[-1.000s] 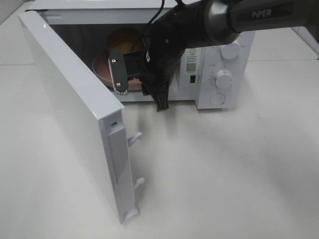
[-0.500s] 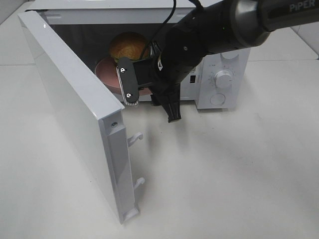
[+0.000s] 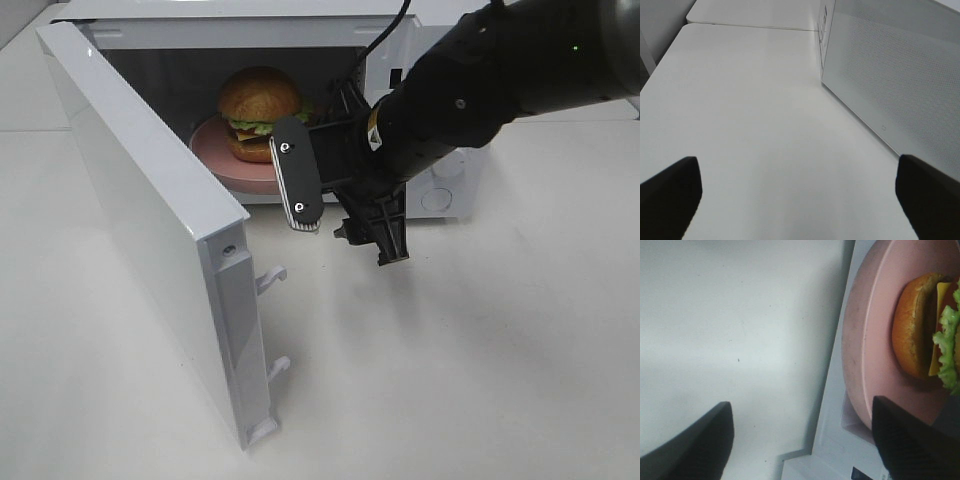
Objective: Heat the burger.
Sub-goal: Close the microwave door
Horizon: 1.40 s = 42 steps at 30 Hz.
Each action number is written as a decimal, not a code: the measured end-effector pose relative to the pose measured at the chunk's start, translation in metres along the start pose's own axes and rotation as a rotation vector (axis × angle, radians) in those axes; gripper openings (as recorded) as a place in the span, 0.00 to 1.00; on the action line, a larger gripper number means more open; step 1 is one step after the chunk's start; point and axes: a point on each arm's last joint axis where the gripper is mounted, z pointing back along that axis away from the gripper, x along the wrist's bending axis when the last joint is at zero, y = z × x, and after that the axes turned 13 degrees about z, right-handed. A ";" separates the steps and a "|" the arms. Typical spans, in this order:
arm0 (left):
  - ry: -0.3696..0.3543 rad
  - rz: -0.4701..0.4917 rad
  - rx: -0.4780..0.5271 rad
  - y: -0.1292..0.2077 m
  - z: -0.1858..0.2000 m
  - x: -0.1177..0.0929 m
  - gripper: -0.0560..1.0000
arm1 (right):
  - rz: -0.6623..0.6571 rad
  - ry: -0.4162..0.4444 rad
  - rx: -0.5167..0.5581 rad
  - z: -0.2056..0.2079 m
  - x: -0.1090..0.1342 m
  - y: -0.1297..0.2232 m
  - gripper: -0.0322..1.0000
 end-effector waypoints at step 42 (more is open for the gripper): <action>0.000 0.000 0.000 0.000 0.000 0.000 0.97 | -1.247 -0.118 0.316 0.201 0.051 0.046 0.78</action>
